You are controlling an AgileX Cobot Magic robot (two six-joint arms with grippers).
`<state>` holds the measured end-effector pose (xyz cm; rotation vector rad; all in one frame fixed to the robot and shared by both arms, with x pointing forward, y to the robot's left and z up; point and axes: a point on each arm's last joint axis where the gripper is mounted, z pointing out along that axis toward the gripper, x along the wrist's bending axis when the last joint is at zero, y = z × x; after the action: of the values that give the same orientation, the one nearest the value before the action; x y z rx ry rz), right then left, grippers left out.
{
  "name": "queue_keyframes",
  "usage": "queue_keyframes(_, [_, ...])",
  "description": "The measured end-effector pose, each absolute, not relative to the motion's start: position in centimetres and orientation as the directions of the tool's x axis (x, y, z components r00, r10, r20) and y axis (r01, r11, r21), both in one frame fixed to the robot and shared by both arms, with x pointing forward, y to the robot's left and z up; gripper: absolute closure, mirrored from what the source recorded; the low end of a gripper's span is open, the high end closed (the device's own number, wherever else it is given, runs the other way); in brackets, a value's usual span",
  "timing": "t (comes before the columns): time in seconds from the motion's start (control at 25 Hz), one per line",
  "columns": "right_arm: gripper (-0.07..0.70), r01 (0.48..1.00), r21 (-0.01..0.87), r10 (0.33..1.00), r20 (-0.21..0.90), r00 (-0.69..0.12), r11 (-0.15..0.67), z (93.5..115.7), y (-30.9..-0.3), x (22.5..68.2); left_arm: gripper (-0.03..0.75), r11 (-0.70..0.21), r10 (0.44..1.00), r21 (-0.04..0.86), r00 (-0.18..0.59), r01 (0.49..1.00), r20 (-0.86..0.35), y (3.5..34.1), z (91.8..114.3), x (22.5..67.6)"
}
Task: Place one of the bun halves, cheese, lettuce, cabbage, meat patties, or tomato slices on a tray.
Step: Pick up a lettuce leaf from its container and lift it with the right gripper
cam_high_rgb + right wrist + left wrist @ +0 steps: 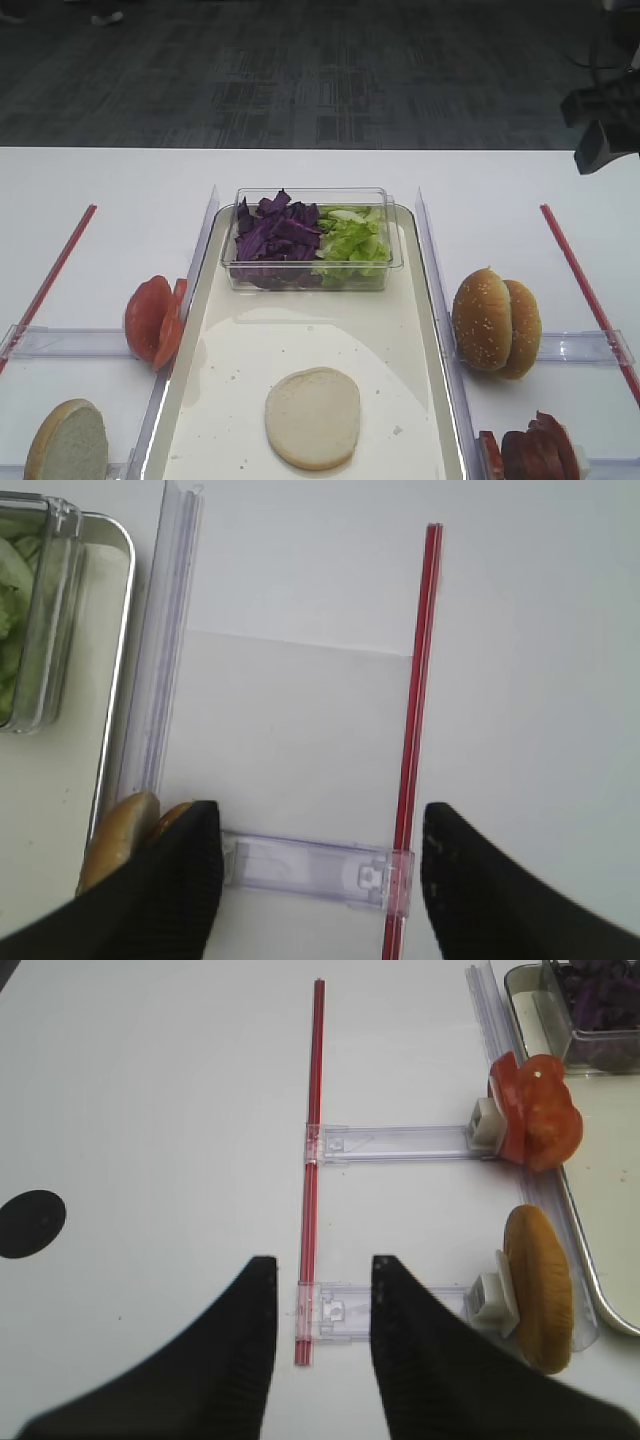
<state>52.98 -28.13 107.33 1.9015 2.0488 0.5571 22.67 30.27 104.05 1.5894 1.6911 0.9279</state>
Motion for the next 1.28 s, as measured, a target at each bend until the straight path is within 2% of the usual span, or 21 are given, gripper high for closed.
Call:
queue_keyframes(0.36, [0.161, 0.91, 0.412, 0.995, 0.051, -0.083, 0.054, 105.0, -28.0, 56.8, 0.492, 0.024, 0.997, 0.833, -0.073, 0.552, 0.02, 30.3, 104.1, 22.7])
queue_keyframes(0.96, [0.161, 0.922, 0.382, 0.995, 0.053, -0.082, 0.055, 102.4, -27.8, 62.8, 0.492, 0.024, 0.997, 0.833, -0.073, 0.552, 0.02, 30.3, 104.1, 22.7])
queue_keyframes(1.28, [0.161, 0.948, 0.314, 0.995, 0.058, -0.081, 0.059, 100.2, -27.6, 65.9, 0.492, 0.024, 0.997, 0.833, -0.073, 0.552, 0.02, 30.3, 104.1, 22.7])
